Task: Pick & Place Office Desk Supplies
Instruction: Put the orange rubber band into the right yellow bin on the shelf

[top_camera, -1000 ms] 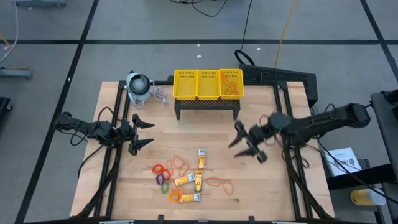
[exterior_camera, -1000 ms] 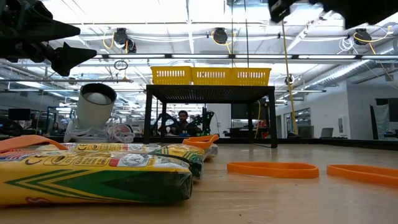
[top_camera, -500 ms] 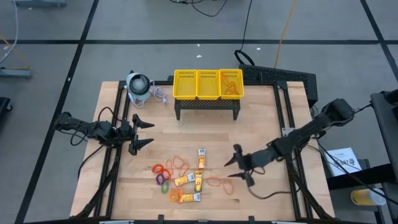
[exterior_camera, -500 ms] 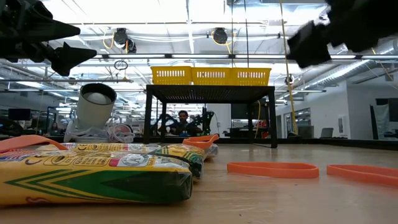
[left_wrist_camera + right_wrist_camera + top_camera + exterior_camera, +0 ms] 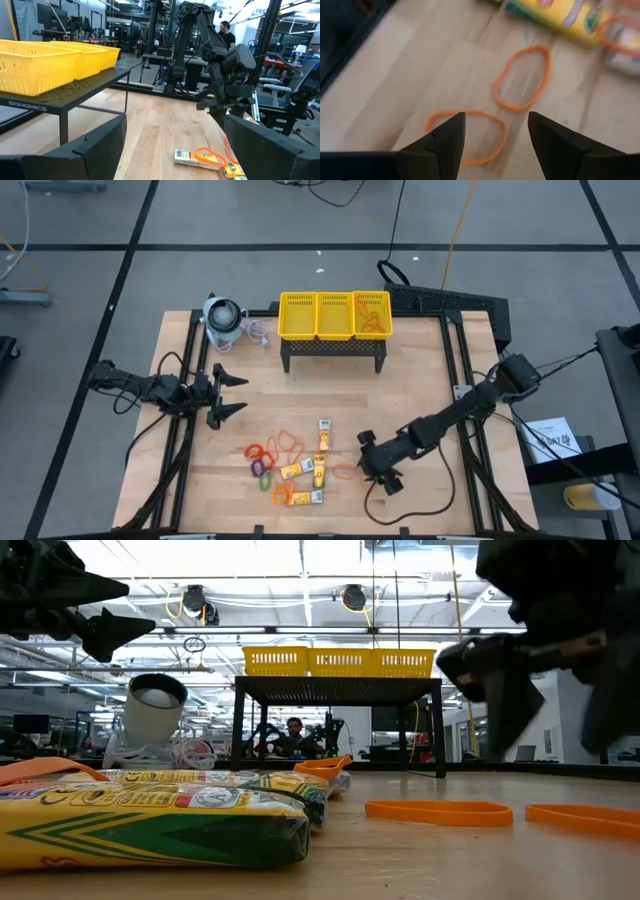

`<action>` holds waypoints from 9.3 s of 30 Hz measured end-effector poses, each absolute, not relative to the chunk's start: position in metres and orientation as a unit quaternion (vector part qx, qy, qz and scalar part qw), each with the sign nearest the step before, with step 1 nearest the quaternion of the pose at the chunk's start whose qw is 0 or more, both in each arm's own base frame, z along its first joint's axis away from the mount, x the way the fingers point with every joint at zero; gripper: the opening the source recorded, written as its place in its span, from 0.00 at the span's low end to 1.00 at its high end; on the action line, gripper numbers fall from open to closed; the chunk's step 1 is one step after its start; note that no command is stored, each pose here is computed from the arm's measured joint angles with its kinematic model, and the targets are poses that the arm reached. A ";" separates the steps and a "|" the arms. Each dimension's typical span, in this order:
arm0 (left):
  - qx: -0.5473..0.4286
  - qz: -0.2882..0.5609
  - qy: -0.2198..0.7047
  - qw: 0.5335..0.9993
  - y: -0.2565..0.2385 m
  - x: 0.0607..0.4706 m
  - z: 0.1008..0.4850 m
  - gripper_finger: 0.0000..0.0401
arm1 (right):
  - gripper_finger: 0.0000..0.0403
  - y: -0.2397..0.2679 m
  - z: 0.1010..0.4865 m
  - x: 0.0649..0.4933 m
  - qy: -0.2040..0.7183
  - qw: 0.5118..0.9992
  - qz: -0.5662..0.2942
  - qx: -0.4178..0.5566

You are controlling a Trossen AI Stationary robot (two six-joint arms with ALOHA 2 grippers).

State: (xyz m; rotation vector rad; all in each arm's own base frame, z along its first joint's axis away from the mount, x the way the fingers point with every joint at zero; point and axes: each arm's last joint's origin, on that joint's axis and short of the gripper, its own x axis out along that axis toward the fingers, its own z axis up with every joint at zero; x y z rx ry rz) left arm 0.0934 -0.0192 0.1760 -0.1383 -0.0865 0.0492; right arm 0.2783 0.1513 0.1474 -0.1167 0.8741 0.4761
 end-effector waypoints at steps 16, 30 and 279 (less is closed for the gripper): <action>-0.069 0.025 -0.043 0.996 -0.019 0.093 0.176 0.85 | 0.47 0.143 0.112 0.280 0.496 0.844 0.176 -0.098; -0.069 0.025 -0.043 0.996 -0.019 0.093 0.176 0.85 | 0.10 0.134 0.104 0.271 0.548 0.814 0.149 -0.125; -0.069 0.025 -0.043 0.996 -0.019 0.093 0.176 0.85 | 0.35 -0.122 0.255 0.233 0.066 0.904 -0.423 -0.017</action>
